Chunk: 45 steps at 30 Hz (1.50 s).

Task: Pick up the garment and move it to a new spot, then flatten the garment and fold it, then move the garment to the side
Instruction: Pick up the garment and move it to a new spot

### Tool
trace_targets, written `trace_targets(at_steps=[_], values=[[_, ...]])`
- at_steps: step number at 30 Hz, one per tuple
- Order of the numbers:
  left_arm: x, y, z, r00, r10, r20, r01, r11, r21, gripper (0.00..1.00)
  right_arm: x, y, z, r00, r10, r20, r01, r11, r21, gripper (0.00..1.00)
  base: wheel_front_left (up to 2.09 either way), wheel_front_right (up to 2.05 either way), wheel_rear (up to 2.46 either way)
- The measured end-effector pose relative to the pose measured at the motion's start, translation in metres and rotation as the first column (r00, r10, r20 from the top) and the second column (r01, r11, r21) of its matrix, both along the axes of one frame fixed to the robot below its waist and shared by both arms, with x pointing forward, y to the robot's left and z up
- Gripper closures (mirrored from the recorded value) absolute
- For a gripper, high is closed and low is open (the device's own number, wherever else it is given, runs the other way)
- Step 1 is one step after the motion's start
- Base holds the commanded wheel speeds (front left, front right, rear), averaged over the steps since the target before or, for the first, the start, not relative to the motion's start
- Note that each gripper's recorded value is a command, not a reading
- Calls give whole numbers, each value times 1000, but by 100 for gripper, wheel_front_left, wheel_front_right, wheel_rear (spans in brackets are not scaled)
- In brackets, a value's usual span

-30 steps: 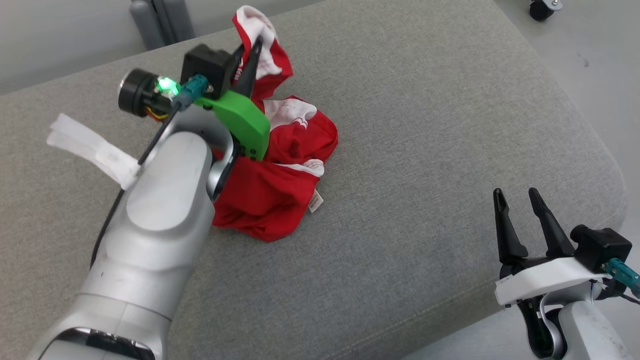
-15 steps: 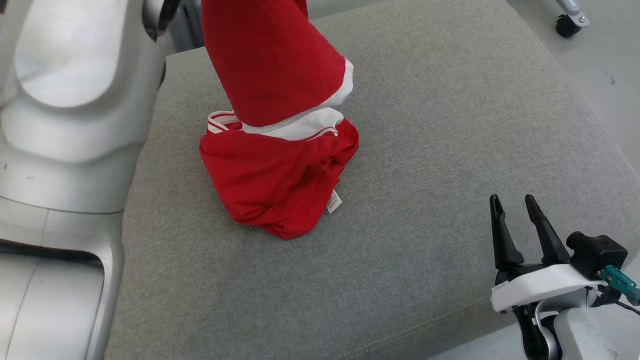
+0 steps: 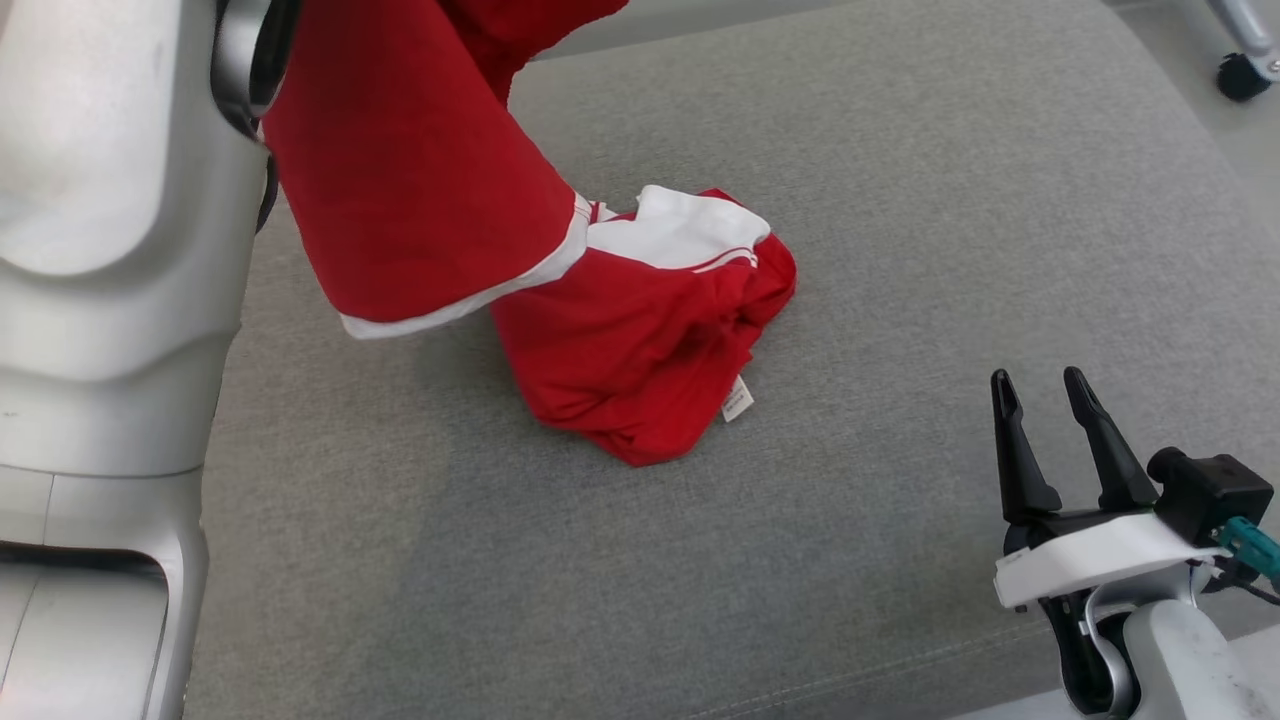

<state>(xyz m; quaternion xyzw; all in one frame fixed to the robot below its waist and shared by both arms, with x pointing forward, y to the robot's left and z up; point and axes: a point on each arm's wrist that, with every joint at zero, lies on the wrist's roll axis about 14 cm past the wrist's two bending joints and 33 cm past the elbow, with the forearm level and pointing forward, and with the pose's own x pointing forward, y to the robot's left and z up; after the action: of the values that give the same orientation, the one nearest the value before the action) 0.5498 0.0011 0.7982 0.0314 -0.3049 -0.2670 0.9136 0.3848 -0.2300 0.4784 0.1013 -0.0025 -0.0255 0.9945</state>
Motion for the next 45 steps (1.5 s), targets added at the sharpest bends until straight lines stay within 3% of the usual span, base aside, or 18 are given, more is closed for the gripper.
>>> trace_targets(at_steps=[11,24,38,42,45], values=[[-2,118,-57,959,255,-125,-255,967,12,100,38,55,7,981,189,40,-188,982,-22,0,0,0,0],[-60,259,-97,810,544,-219,-553,833,22,100,67,145,19,897,434,90,-433,901,-29,0,0,0,0],[-131,342,-115,649,715,-259,-731,681,47,100,71,225,24,782,615,105,-616,787,-17,0,0,0,0],[-136,352,-117,626,736,-259,-751,658,54,100,71,230,24,770,630,106,-632,775,-20,0,0,0,0],[-130,351,-116,631,732,-257,-746,663,56,100,72,225,25,773,625,105,-626,779,-31,0,0,0,0]])
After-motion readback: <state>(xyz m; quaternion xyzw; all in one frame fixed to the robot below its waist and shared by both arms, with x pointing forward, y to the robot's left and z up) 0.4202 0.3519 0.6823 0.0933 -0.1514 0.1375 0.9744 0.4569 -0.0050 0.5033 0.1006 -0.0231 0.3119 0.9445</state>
